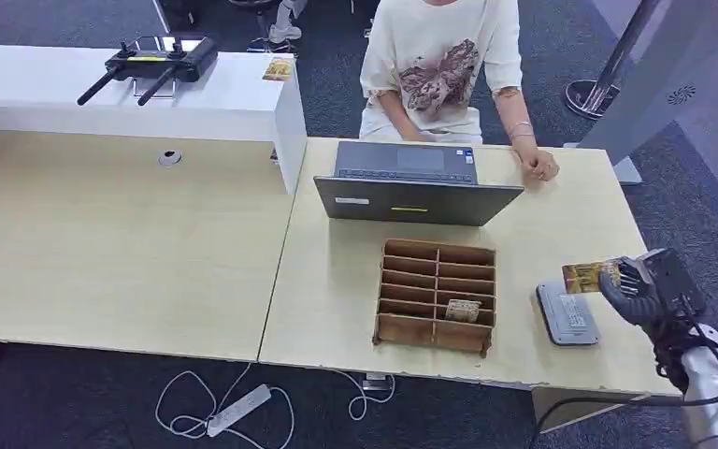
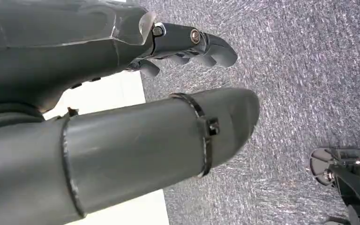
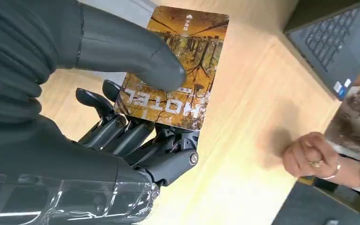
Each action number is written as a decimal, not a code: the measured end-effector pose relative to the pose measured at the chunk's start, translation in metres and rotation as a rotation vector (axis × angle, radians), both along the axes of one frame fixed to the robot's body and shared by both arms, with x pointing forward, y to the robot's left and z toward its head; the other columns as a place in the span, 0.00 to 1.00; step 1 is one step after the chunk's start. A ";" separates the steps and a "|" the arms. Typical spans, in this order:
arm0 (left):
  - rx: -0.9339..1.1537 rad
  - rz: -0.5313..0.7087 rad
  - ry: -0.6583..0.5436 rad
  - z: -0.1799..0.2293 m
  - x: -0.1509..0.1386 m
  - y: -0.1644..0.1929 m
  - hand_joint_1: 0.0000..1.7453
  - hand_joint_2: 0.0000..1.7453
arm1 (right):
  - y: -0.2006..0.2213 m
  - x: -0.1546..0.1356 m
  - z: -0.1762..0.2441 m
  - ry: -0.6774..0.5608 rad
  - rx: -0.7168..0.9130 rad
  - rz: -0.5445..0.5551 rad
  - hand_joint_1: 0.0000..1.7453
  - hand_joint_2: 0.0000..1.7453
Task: Pass the card to the sensor for recognition and then transmit it.
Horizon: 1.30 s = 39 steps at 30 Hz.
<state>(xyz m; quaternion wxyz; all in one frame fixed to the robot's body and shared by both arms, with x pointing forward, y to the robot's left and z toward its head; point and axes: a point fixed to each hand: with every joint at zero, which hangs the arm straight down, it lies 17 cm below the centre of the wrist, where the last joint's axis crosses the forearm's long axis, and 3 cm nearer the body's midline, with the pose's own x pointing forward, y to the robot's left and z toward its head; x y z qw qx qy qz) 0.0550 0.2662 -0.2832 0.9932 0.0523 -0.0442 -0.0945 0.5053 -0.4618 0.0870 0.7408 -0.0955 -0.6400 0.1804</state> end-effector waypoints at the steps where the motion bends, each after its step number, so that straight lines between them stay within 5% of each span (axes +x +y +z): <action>1: 0.000 0.000 0.000 0.000 0.000 0.000 0.00 0.00 | -0.001 0.000 -0.003 0.013 -0.007 0.003 1.00 1.00; 12: 0.003 -0.006 0.001 0.000 0.000 0.002 0.00 0.00 | 0.004 0.004 -0.031 0.126 -0.029 0.021 1.00 1.00; 39: 0.009 0.003 0.004 0.000 -0.002 0.007 0.00 0.00 | -0.009 -0.011 -0.046 0.152 -0.015 -0.004 1.00 1.00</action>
